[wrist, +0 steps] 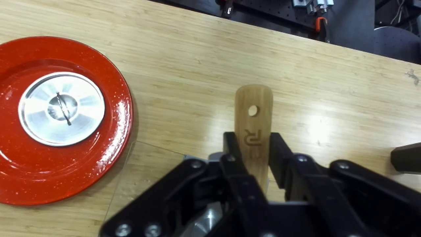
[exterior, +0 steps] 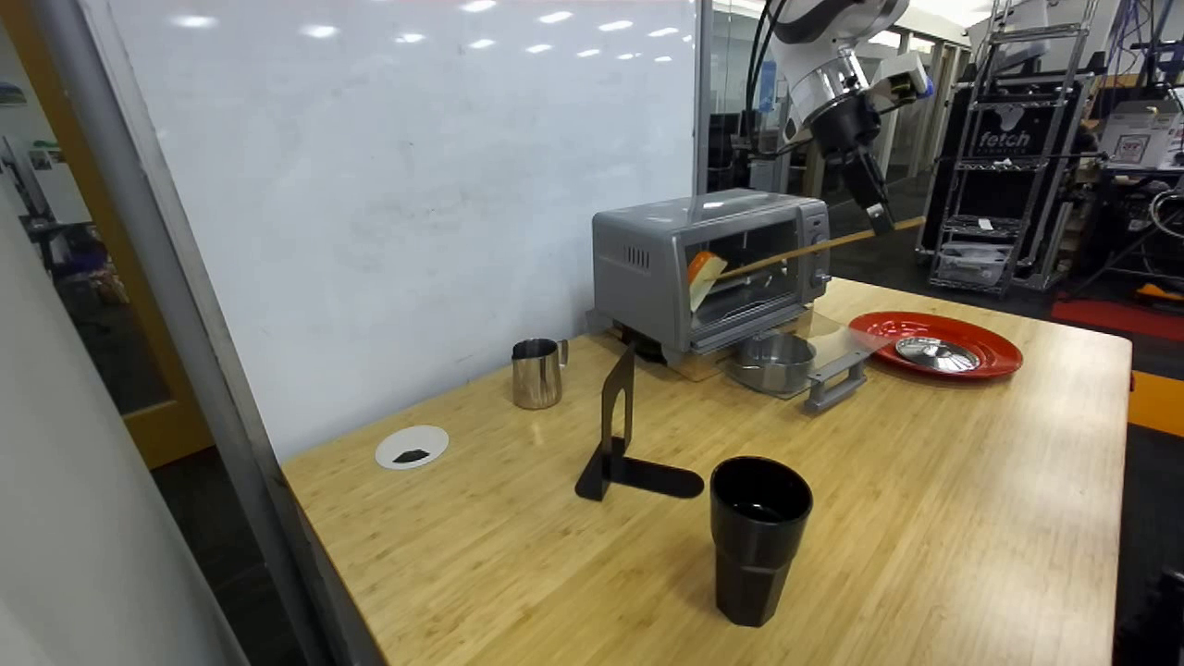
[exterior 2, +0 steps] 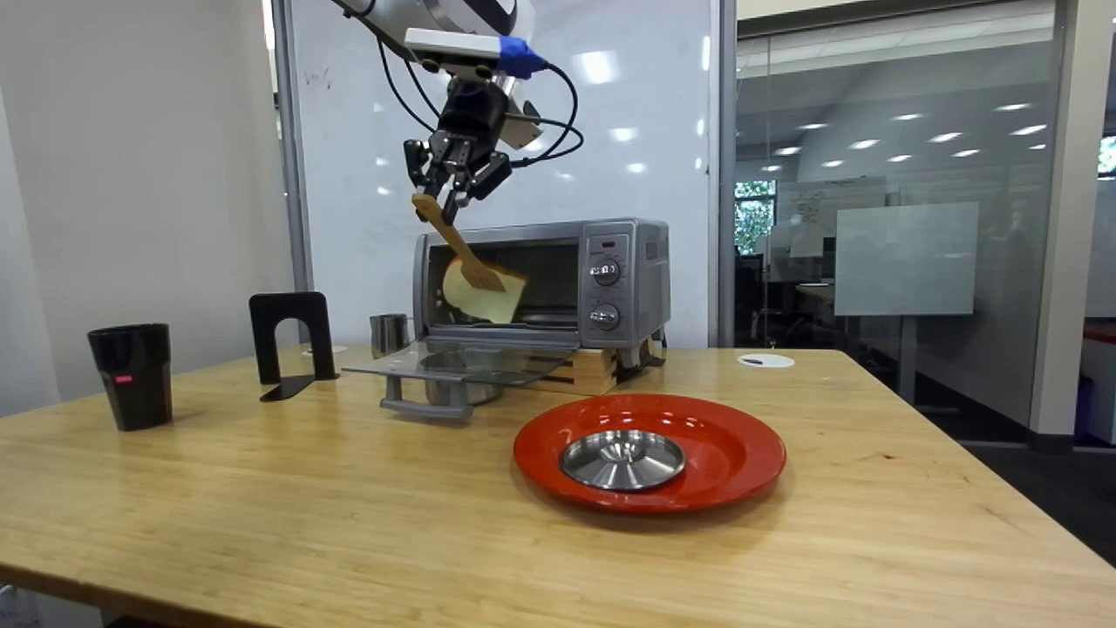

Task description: Use the wooden spatula to place the slice of bread in the mini oven then close the oven door

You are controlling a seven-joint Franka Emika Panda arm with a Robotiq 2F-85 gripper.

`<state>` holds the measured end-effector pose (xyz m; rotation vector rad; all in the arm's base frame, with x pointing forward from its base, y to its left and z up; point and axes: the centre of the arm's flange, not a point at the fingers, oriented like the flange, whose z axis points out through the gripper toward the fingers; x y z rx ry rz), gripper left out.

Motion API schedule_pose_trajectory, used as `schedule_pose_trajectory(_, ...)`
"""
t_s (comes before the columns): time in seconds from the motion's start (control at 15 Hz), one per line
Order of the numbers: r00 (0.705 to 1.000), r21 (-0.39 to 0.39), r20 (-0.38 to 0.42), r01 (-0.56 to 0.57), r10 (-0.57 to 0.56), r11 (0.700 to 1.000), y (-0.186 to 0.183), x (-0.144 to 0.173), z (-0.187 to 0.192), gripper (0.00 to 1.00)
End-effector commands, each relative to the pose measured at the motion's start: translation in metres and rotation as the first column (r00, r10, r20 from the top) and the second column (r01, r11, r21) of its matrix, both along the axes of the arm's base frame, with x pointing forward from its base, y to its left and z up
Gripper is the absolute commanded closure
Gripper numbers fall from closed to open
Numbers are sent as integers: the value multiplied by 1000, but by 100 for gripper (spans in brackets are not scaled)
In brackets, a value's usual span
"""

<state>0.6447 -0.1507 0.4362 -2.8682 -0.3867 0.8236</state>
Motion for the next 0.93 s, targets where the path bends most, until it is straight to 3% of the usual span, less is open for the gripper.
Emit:
schedule_pose_trajectory(0.0, 999, 26, 8, -37, 36, 999, -1, -18, 7, 93)
schedule_pose_trajectory(0.27, 995, 33, 10, -96, 96, 995, 1, -50, 5, 93)
schedule_pose_trajectory(0.87, 972, 19, -65, -225, 226, 974, -9, -128, -10, 93)
